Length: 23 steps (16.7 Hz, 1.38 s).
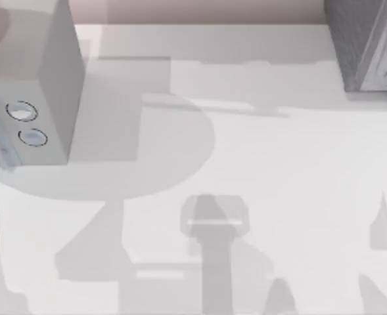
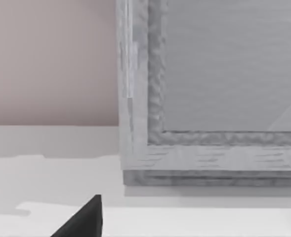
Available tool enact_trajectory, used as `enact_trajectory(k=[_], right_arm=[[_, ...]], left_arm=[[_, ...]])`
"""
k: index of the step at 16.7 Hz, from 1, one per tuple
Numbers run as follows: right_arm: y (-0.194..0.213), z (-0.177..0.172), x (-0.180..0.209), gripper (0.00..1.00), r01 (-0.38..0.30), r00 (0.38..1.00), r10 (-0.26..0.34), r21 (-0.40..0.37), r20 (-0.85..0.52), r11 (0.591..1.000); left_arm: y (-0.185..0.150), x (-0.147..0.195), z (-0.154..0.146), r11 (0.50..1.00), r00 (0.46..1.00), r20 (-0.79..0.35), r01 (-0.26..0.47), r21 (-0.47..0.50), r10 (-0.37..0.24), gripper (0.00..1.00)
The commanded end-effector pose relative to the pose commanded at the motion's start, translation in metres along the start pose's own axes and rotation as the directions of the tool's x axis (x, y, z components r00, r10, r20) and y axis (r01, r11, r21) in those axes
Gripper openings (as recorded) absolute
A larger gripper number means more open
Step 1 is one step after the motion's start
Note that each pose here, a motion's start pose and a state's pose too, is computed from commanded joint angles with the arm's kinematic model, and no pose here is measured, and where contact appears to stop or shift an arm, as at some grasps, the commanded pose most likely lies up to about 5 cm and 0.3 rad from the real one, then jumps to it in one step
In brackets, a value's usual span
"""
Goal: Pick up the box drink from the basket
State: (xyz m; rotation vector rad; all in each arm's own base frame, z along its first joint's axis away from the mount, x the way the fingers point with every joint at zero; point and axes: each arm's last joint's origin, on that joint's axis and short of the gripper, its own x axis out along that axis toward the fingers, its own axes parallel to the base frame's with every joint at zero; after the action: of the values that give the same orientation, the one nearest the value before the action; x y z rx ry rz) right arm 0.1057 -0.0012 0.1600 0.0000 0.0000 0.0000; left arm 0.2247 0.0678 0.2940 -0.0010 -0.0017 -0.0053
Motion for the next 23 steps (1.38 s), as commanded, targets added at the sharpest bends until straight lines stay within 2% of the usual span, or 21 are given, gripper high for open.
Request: enact_trajectory(k=[4,8,15,23], right_arm=[[0.0,0.0,0.0,1.0,0.0,1.0,0.0,0.0,0.0,1.0],[0.0,0.0,0.0,1.0,0.0,1.0,0.0,0.0,0.0,1.0],[0.0,0.0,0.0,1.0,0.0,1.0,0.0,0.0,0.0,1.0],[0.0,0.0,0.0,1.0,0.0,1.0,0.0,0.0,0.0,1.0]], left_arm=[[0.034,0.041,0.003,1.0,1.0,-0.01,0.005,-0.004,-0.005,1.0],[0.054,0.06,0.001,1.0,1.0,-0.01,0.01,-0.003,-0.01,1.0],[0.053,0.062,0.004,1.0,1.0,0.0,0.011,0.002,-0.011,1.0],[0.054,0.102,0.001,1.0,1.0,-0.01,0.01,-0.003,-0.01,1.0]])
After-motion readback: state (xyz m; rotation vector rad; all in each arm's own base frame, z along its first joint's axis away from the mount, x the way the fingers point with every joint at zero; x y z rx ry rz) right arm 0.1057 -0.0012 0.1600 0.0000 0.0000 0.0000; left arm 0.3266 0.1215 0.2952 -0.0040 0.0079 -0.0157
